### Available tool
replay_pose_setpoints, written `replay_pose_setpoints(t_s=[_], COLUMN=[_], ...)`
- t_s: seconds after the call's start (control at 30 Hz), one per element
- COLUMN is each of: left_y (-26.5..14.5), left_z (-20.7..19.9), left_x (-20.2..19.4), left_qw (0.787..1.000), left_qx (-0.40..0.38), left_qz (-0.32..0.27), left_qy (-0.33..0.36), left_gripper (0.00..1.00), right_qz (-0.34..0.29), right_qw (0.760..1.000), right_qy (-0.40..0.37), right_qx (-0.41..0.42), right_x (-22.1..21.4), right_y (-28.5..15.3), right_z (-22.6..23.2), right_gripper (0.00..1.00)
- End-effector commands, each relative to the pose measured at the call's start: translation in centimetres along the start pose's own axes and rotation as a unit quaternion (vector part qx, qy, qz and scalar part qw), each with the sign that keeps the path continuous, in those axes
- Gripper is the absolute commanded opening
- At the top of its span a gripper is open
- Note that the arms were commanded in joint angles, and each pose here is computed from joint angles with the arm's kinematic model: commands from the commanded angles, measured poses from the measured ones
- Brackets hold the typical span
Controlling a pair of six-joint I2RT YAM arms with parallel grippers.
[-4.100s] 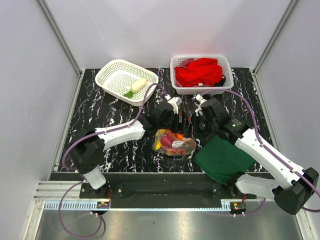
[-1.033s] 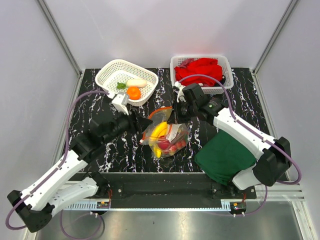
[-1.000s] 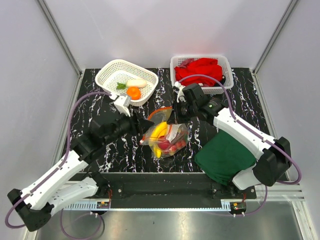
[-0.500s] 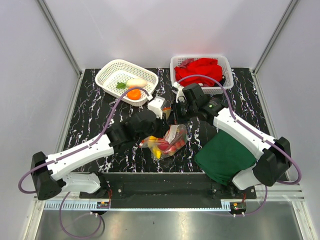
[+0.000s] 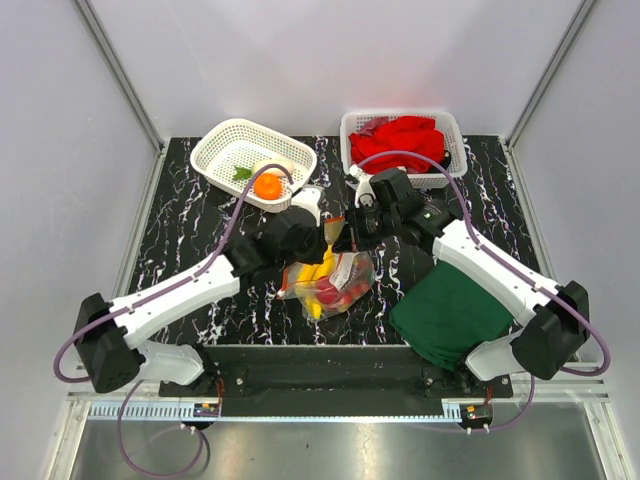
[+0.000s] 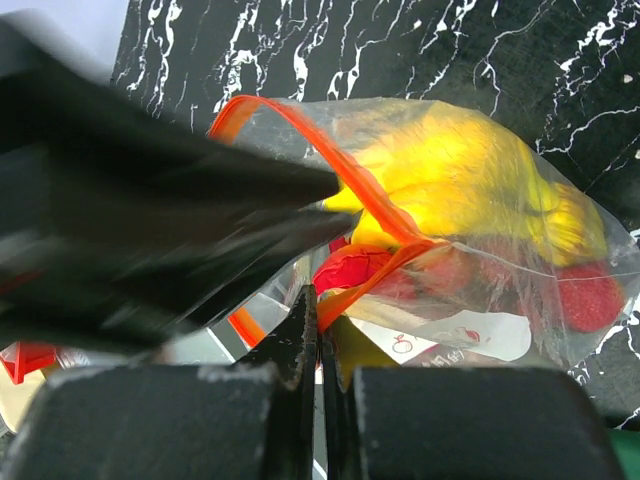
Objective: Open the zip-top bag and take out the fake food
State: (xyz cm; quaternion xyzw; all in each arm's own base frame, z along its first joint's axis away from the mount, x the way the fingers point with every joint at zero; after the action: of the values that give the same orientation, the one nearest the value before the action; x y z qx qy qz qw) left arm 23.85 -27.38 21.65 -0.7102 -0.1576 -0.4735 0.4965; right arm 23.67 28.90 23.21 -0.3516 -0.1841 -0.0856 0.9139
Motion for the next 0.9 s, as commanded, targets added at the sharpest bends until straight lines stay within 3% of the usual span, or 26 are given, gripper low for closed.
replay_pose_setpoints(t_s=[0.0, 0.23, 0.37, 0.63, 0.87], left_y=[1.1, 2.5, 1.5, 0.2, 0.2], left_z=[-1.0, -2.4, -3.6, -3.8, -4.9], left_x=[-0.1, -2.6, -3.3, -4.9, -7.5], left_qw=[0.998, 0.990, 0.982, 0.978, 0.971], left_qx=[-0.050, -0.114, -0.162, -0.173, -0.179], left_qz=[0.028, 0.086, 0.099, 0.119, 0.154], left_qy=[-0.017, -0.001, 0.005, 0.013, 0.030], left_gripper=[0.21, 0.20, 0.31, 0.58, 0.64], right_qz=[-0.022, -0.016, -0.014, -0.010, -0.006], right_qw=[0.998, 0.998, 0.998, 0.998, 0.998], right_qy=[-0.035, -0.036, -0.037, -0.038, -0.036], right_qx=[0.045, 0.052, 0.050, 0.051, 0.046], right_x=[0.6, 0.0, -0.4, -0.9, -1.5], right_y=[-1.6, -1.4, -1.5, -1.7, -1.6], right_z=[2.2, 1.9, 1.6, 1.3, 0.7], right_gripper=[0.00, 0.00, 0.00, 0.00, 0.00])
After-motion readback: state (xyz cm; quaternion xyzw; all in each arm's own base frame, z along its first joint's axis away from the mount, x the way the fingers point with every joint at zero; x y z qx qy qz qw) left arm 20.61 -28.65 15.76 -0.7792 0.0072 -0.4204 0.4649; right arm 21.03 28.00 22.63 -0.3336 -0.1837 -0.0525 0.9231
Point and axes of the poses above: each gripper's point midway between its finger pads, its own y axis out along the fingers, its own z axis along the line the jaws close on, x = y × z, the point moved 2 cm from there along -y, back along the fingers, and after that the axes turned 14 degrees about y, right-handed, at the moved point
